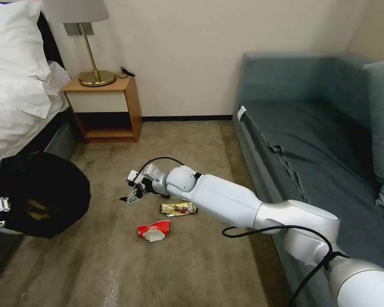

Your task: Pick up the trash bin, then pick up the garbage on the floor and place it into the trash bin.

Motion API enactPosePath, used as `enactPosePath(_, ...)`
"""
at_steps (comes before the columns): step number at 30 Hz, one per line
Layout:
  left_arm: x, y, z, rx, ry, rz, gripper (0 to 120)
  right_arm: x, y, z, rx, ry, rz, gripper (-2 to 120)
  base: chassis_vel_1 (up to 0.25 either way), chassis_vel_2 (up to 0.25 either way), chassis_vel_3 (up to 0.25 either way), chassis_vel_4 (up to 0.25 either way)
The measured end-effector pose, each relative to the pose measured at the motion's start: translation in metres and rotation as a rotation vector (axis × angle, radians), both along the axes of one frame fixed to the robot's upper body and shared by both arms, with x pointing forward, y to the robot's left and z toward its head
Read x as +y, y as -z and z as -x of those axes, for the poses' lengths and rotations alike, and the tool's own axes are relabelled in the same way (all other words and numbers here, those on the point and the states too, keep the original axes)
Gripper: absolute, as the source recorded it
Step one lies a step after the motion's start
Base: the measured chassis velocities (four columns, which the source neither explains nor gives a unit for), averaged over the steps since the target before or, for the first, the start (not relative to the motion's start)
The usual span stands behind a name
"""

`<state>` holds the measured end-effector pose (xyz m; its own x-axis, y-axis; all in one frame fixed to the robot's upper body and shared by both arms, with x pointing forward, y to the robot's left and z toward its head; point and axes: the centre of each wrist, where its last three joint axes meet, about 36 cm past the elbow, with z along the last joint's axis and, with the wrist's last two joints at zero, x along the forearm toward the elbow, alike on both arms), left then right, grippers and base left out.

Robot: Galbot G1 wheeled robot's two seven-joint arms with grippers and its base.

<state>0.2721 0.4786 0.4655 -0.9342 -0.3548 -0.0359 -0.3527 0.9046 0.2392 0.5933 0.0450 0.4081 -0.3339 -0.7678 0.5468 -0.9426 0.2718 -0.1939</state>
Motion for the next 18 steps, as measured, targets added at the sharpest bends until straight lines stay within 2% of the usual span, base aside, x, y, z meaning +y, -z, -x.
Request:
enactPosePath(4,-0.001,-0.002,0.002,-0.003,-0.006,-0.001,5,-0.002,0.015,0.005,-0.007,0.010,0.029,100,0.000,0.000,0.000,0.000)
enactPosePath(7,-0.004,-0.007,0.001,0.003,-0.015,0.000,5,-0.007,0.046,0.020,-0.014,0.029,0.081,100,0.000,0.000,0.000,0.000)
enactPosePath(10,-0.004,-0.008,0.001,0.003,-0.017,-0.001,5,-0.008,0.049,0.022,-0.014,0.033,0.086,100,0.000,0.000,0.000,0.000)
enactPosePath(13,-0.005,-0.014,0.000,-0.001,-0.030,-0.005,5,-0.008,0.074,0.034,-0.004,0.047,0.117,100,0.000,0.000,0.000,0.000)
enactPosePath(18,-0.002,-0.021,-0.003,-0.017,-0.049,-0.006,5,-0.005,0.098,0.040,-0.012,0.042,0.136,100,0.000,0.000,0.000,0.000)
